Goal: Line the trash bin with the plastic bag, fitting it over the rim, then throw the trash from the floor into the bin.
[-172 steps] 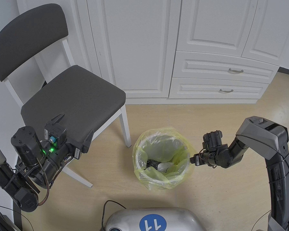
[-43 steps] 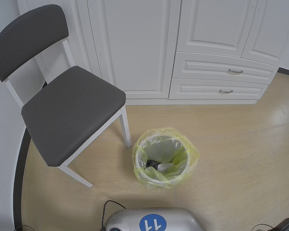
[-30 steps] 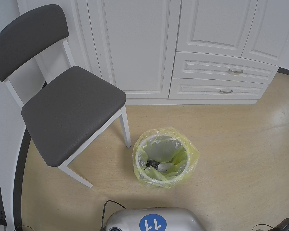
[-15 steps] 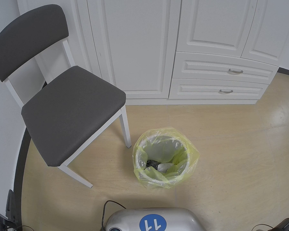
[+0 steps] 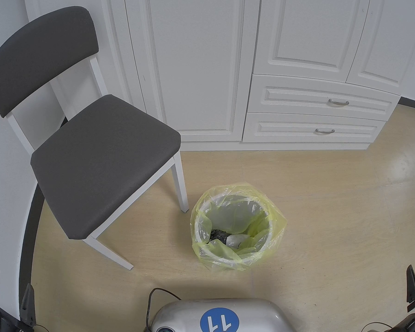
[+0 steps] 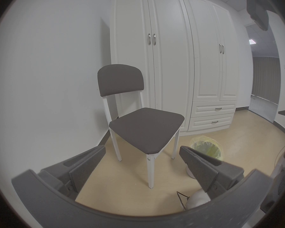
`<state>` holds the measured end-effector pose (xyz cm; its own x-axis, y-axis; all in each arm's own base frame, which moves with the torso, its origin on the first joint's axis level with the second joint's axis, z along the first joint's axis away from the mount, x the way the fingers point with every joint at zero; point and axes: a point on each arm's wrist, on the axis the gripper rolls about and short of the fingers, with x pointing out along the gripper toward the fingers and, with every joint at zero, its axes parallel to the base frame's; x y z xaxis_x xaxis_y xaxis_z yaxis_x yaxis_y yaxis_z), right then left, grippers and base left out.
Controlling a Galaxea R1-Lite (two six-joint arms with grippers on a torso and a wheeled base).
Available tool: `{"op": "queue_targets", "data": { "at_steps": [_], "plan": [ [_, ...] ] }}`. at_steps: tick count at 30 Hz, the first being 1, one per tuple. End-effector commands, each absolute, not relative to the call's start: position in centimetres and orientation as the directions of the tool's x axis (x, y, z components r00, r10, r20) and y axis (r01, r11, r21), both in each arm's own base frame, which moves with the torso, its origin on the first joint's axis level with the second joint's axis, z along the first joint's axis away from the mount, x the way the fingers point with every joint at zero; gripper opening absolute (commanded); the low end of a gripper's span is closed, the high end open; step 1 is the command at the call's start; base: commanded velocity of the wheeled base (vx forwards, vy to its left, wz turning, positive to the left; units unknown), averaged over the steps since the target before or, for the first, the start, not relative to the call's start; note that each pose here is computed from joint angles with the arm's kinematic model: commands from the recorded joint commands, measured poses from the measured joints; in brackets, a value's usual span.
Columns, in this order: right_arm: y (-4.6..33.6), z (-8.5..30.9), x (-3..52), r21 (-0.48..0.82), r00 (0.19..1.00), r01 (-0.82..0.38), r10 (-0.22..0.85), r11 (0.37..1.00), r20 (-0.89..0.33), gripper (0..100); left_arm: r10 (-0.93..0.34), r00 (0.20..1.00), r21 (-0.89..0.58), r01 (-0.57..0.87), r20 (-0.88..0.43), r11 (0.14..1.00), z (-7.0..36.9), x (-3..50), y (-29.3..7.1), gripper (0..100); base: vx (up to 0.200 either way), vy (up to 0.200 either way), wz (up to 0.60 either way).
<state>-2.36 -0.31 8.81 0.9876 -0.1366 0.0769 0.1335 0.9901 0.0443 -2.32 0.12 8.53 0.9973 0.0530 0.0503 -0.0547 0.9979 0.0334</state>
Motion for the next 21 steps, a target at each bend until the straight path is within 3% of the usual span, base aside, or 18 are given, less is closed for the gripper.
{"op": "queue_targets", "data": {
  "at_steps": [1,4,19,21],
  "plan": [
    [-0.24,8.25,-2.32,0.041,0.992,0.108,-0.110,0.993,0.069,100,0.051,0.998,0.033,-0.052,0.046,0.998,8.08,-2.28,0.11,100,0.000,0.000,0.00],
    [-0.12,8.04,-2.30,0.039,0.997,0.058,-0.060,0.998,0.047,100,0.048,0.998,0.032,-0.049,0.046,0.998,8.08,-2.28,0.11,100,0.000,0.000,0.00],
    [-0.13,8.05,-2.30,0.055,0.997,0.059,-0.061,0.997,0.049,100,0.074,0.996,-0.006,-0.073,0.041,0.997,8.04,-2.28,0.16,100,0.000,0.000,0.00],
    [-0.13,8.05,-2.30,0.055,0.997,0.059,-0.061,0.997,0.049,100,0.034,0.999,-0.014,-0.034,0.017,0.999,7.74,-2.27,0.07,100,0.000,0.000,0.00]
  ]
}}
